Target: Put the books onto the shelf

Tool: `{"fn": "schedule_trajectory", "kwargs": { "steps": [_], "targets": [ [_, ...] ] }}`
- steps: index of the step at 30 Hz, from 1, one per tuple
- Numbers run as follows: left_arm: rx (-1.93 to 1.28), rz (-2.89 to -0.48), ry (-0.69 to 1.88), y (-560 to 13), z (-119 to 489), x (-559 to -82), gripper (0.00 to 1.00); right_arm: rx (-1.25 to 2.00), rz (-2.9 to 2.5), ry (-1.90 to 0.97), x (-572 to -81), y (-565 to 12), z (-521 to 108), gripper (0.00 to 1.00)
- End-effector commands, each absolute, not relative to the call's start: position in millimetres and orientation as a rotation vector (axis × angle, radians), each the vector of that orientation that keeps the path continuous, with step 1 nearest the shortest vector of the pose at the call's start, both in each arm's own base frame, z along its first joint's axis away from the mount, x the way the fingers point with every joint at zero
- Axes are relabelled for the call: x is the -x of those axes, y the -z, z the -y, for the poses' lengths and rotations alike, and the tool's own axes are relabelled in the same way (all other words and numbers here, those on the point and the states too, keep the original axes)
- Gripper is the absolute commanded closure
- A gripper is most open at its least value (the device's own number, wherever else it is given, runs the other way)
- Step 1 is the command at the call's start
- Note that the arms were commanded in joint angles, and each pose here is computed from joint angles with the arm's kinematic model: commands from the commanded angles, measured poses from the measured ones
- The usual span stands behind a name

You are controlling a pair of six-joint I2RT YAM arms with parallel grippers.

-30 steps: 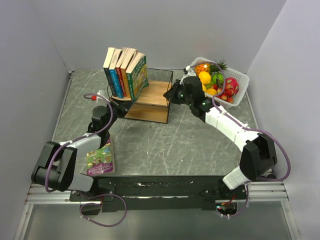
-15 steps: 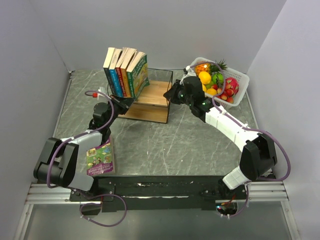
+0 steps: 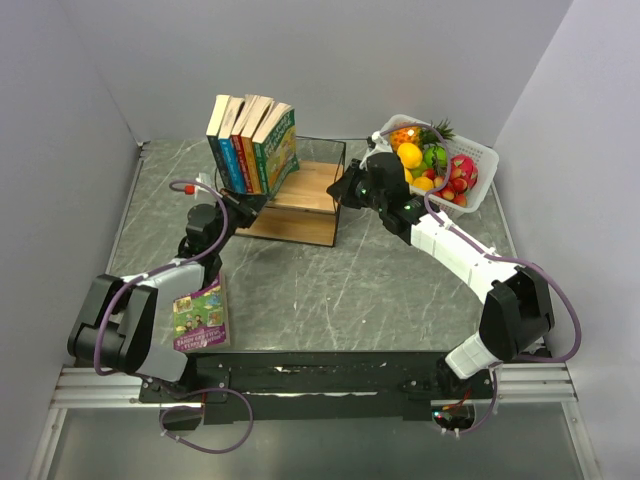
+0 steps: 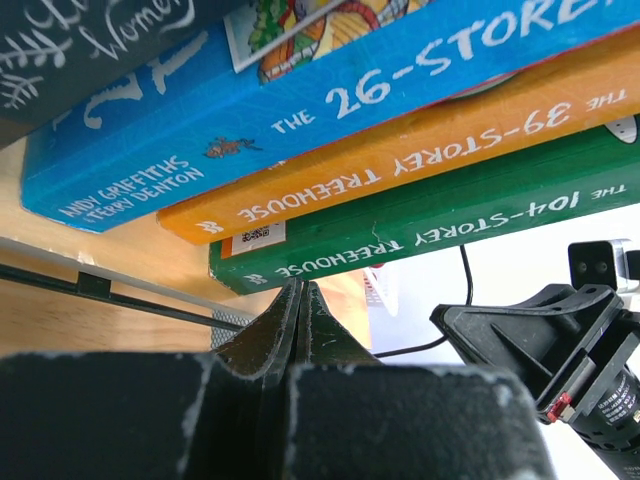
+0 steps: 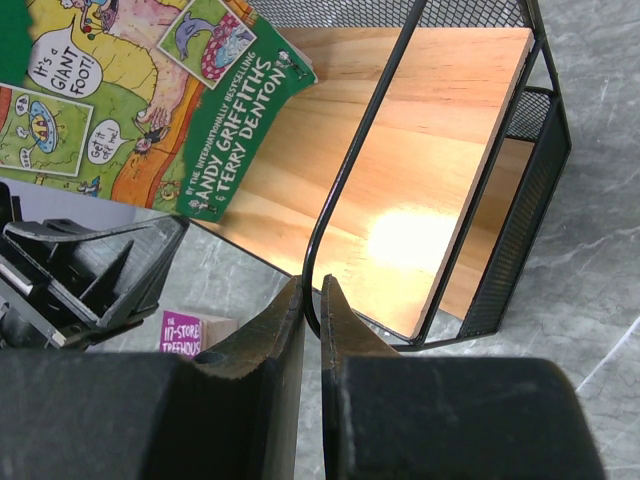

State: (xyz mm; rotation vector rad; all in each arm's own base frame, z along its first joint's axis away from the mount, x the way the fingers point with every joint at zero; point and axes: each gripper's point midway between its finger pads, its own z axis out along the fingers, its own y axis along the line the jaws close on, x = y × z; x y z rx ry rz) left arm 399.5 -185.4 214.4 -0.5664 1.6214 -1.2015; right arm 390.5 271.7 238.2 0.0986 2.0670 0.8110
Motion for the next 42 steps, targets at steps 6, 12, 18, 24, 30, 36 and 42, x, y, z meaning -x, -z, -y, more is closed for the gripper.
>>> {"fn": "schedule_trajectory", "kwargs": {
  "steps": [6,12,18,24,30,36,42],
  "targets": [
    [0.510,-1.561,1.196,-242.9,181.6,-400.6,0.99,-0.125,-2.250,-0.762,-368.9,-190.6,-265.3,1.00],
    [0.446,-1.534,1.194,-265.5,178.3,-379.4,0.99,-0.124,-2.245,-0.758,-369.3,-192.1,-264.5,1.00],
    [0.527,-1.529,1.035,-271.3,147.8,-363.1,0.99,-0.124,-2.240,-0.763,-368.3,-194.4,-264.3,1.00],
    [0.681,-1.577,0.835,-253.4,107.7,-366.4,0.99,-0.126,-2.237,-0.768,-367.9,-195.5,-264.4,1.00],
    [0.682,-1.622,0.870,-235.4,110.0,-373.4,0.99,-0.128,-2.236,-0.772,-367.9,-195.9,-264.9,1.00],
    [0.693,-1.645,0.901,-221.9,112.6,-382.5,0.99,-0.124,-2.242,-0.772,-368.2,-194.3,-266.4,1.00],
    [0.703,-1.646,0.917,-221.5,113.0,-394.7,0.99,-0.117,-2.243,-0.775,-369.1,-194.8,-267.8,1.00]
  ]
}}
